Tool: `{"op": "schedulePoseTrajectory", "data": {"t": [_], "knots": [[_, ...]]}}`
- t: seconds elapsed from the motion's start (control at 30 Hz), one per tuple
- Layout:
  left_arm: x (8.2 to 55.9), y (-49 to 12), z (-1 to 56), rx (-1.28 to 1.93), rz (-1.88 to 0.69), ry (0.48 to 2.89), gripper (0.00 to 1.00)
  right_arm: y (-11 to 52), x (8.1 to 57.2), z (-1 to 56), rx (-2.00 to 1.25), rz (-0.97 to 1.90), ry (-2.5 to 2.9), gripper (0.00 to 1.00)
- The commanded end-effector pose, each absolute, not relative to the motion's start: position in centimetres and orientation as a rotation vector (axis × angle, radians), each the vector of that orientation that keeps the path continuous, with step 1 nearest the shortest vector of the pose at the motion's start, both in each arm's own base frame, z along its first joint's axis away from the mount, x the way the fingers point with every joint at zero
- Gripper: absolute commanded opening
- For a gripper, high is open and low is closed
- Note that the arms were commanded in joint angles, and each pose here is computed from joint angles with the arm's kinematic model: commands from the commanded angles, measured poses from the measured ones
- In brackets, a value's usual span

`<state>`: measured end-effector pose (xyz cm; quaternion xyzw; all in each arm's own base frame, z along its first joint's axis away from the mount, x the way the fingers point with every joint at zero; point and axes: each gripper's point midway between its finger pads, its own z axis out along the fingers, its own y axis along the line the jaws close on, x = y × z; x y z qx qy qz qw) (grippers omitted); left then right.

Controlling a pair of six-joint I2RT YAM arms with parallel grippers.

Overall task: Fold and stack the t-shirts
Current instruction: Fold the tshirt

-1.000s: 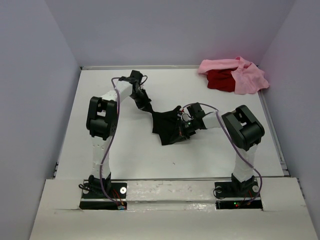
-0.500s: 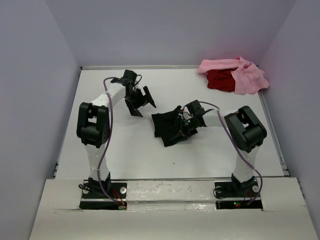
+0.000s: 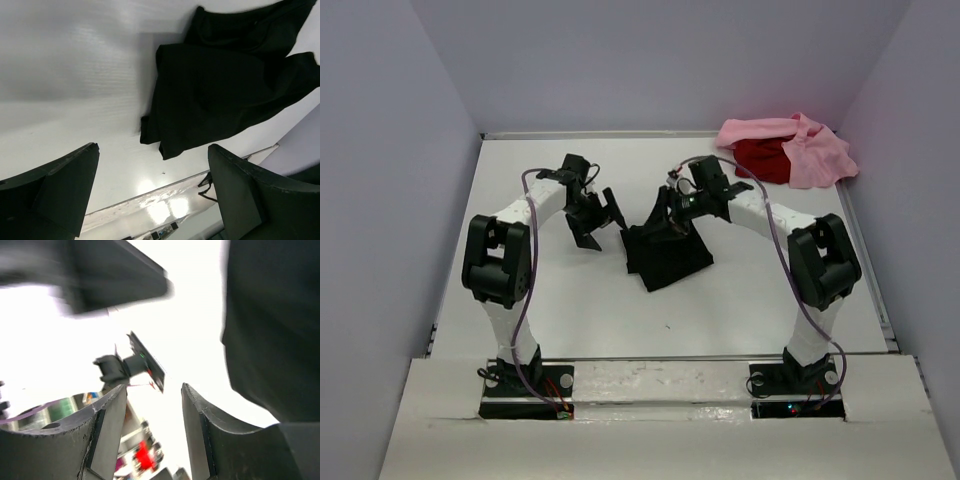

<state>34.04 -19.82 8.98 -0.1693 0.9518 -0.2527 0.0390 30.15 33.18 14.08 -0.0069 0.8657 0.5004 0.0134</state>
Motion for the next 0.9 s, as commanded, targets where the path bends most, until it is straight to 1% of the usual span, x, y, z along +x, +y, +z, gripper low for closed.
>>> {"op": "schedulePoseTrajectory", "data": {"t": [0.0,0.07,0.17,0.27,0.4,0.47,0.5,0.63,0.87], "knots": [[32.6,-20.4,10.8,-0.465,-0.843,2.883,0.99,33.6,31.8,20.3,-0.161,1.534,2.564,0.54],[32.0,-20.2,10.4,-0.467,-0.838,2.891,0.99,33.5,33.3,22.4,-0.207,1.511,2.5,0.54],[31.5,-20.0,9.9,-0.471,-0.824,2.9,0.99,31.7,35.8,22.6,-0.193,1.397,2.498,0.54],[31.4,-19.8,9.7,-0.48,-0.816,2.893,0.99,29.2,38.4,21.3,-0.156,1.304,2.506,0.54],[31.6,-19.9,9.7,-0.499,-0.828,2.863,0.99,26.1,40.9,19.6,-0.091,1.249,2.516,0.54],[32.0,-20.1,9.9,-0.521,-0.847,2.83,0.99,25.0,41.6,18.8,-0.079,1.211,2.529,0.54],[32.0,-20.1,10.0,-0.525,-0.854,2.822,0.99,24.2,41.7,17.6,-0.074,1.174,2.572,0.55],[32.1,-20.3,9.6,-0.541,-0.855,2.822,0.99,22.3,42.8,15.4,-0.131,0.961,2.622,0.57],[32.9,-19.7,8.1,-0.528,-0.783,2.841,0.99,21.9,42.5,12.3,-0.126,0.923,2.704,0.57]]}}
